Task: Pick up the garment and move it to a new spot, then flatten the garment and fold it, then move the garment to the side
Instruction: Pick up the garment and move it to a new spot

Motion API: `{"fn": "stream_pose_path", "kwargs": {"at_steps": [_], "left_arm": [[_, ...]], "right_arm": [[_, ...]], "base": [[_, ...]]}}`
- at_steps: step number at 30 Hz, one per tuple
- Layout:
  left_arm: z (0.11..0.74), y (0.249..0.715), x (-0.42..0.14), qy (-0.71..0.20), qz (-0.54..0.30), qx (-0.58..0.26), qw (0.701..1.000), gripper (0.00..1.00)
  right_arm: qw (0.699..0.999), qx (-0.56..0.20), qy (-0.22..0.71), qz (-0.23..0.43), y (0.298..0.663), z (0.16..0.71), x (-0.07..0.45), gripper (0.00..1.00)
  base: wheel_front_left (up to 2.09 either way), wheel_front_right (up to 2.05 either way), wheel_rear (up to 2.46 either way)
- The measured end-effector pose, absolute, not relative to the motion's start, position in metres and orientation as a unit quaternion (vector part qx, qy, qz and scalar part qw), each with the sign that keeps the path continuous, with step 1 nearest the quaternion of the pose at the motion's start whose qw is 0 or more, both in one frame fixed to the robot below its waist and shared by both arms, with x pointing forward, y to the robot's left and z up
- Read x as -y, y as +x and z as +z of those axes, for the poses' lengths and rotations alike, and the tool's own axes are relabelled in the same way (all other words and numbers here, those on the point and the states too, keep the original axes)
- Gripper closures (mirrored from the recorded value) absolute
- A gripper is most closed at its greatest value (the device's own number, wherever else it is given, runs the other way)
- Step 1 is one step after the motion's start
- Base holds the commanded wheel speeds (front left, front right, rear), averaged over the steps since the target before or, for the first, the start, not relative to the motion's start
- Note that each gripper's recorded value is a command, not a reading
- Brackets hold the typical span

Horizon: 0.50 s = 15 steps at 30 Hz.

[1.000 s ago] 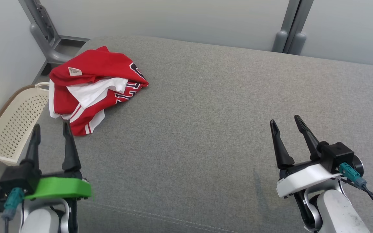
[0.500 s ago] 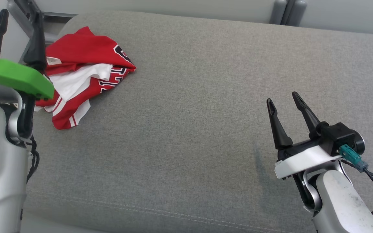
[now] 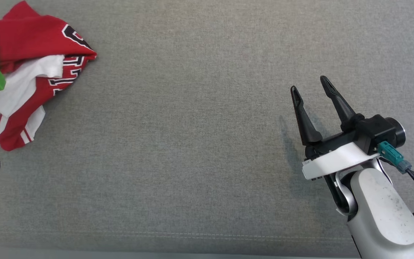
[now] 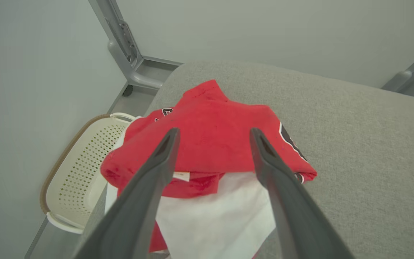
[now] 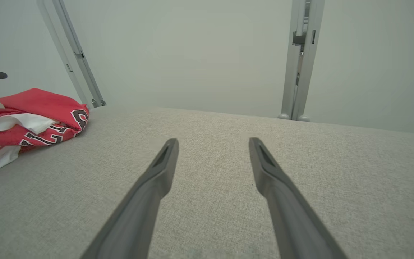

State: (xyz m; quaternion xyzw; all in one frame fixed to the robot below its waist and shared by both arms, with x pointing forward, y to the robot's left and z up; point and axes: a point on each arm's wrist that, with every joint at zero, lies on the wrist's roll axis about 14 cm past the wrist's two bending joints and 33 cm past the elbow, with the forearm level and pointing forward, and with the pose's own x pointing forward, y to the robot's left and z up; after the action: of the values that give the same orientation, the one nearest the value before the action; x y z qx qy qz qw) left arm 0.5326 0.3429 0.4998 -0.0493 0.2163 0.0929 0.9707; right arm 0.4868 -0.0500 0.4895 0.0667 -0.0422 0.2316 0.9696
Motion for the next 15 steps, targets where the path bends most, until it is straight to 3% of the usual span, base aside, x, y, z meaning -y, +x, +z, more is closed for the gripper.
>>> {"fn": "stream_pose_path", "kwargs": {"at_steps": [13, 14, 15], "left_arm": [[0.396, 0.543, -0.355, -0.068, 0.149, -0.367, 0.916, 0.02], [0.391, 0.542, -0.355, -0.070, 0.153, -0.377, 0.911, 0.38], [0.386, 0.540, -0.354, -0.070, 0.153, -0.385, 0.908, 0.64]], "right_arm": [[0.978, -0.004, 0.062, 0.201, 0.501, 0.440, 0.078, 0.00], [0.978, -0.007, 0.061, 0.200, 0.501, 0.438, 0.079, 0.00], [0.978, -0.008, 0.060, 0.199, 0.501, 0.436, 0.080, 0.00]], "base": [[0.00, 0.00, 0.00], [0.00, 0.00, 0.00], [0.00, 0.00, 0.00]]}}
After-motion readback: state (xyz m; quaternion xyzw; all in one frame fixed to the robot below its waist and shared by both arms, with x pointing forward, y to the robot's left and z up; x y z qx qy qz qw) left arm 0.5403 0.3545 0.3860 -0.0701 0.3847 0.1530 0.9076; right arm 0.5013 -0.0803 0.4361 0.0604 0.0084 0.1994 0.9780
